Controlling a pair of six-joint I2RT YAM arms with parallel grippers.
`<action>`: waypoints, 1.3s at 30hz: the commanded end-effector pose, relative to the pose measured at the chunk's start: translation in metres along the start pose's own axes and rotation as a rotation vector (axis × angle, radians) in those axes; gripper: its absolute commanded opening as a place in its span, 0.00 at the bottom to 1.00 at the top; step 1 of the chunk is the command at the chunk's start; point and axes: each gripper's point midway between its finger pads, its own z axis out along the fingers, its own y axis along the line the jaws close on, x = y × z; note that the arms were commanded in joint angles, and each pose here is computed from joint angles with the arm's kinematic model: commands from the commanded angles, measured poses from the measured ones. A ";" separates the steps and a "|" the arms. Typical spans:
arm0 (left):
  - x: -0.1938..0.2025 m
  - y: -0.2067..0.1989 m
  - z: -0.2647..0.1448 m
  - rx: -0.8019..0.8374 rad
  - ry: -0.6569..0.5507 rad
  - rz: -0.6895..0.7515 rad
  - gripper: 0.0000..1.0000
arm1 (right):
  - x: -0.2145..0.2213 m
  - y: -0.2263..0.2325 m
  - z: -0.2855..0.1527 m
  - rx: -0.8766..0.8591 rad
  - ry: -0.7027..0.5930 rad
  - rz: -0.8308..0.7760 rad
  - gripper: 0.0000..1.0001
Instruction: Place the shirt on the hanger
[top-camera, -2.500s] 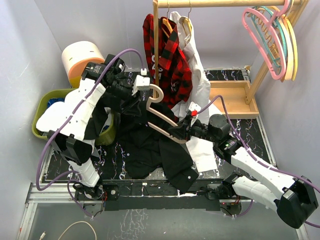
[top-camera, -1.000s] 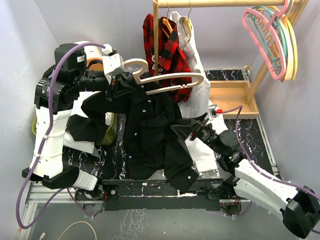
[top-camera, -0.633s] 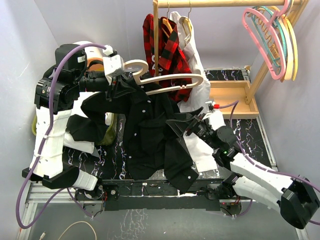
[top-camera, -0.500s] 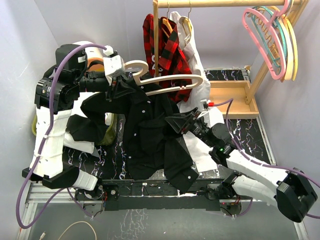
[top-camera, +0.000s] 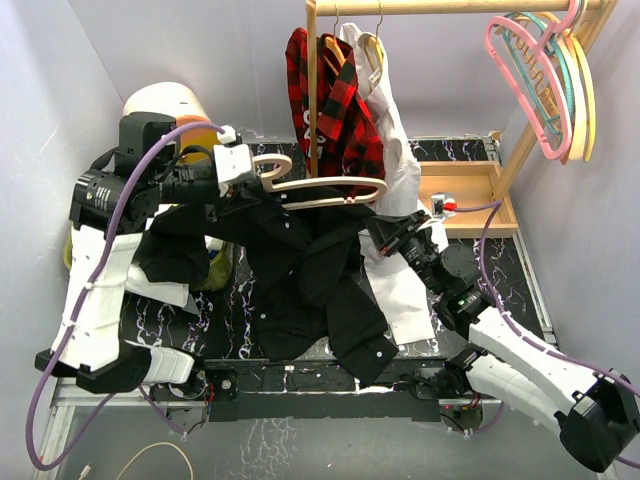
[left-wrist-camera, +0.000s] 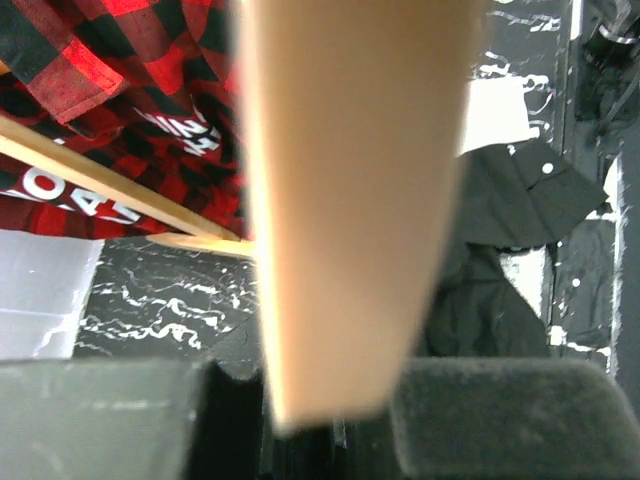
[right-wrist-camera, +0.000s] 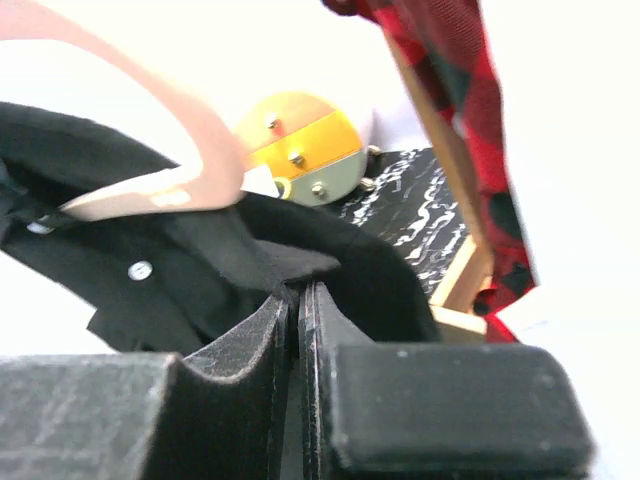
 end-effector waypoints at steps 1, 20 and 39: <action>0.003 0.000 -0.022 -0.078 0.053 0.154 0.00 | -0.017 -0.019 0.000 0.083 0.030 -0.054 0.08; 0.043 0.015 -0.018 -0.143 0.186 0.176 0.00 | -0.053 -0.026 0.001 0.143 0.201 -0.045 0.08; 0.013 0.050 0.016 -0.288 0.100 -0.054 0.00 | -0.053 0.176 0.066 -0.301 0.315 0.120 0.08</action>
